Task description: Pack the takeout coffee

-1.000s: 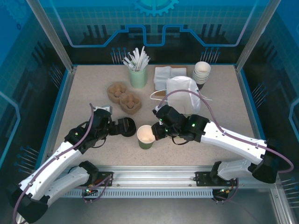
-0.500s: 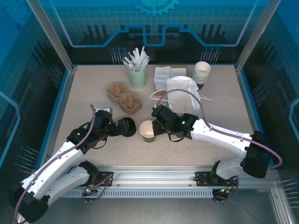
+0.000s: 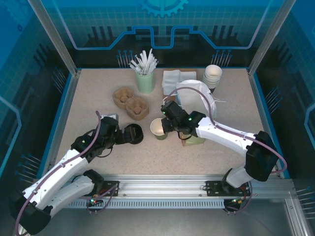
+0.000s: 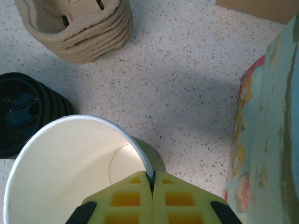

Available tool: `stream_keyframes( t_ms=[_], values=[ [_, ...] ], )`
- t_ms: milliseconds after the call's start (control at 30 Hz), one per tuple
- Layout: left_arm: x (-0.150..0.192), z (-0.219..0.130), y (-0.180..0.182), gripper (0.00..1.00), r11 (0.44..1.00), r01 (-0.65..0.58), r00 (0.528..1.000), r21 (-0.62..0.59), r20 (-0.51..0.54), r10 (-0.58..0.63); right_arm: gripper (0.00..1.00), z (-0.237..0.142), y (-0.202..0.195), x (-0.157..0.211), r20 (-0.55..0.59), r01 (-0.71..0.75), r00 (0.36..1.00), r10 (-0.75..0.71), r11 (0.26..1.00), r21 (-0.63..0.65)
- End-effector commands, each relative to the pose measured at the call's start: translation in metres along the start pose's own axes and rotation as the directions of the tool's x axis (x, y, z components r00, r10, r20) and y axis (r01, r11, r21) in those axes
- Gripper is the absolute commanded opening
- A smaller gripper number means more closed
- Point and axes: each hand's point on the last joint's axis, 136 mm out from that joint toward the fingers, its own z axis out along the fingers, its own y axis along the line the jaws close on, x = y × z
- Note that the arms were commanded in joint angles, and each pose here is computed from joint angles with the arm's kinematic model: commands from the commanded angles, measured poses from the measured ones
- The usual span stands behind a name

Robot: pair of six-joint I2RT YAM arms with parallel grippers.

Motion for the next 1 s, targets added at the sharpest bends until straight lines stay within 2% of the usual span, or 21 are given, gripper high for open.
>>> stream_keyframes(
  t_ms=[0,433,967],
  values=[
    [0.003,0.001,0.005,0.98,1.0,0.009,1.0,-0.013,-0.002,-0.009,0.0,0.001,0.007,-0.017,0.031,0.025,0.999,-0.024,0.999,-0.024],
    [0.007,0.002,0.007,0.98,0.999,0.034,0.999,-0.013,-0.016,-0.034,0.0,0.011,0.027,0.002,-0.038,-0.037,0.999,0.033,0.995,-0.094],
    [0.012,0.01,0.004,0.98,0.998,0.067,0.997,-0.006,-0.042,-0.068,0.0,0.019,0.02,0.036,-0.107,-0.071,0.992,0.068,0.997,-0.03]
  ],
)
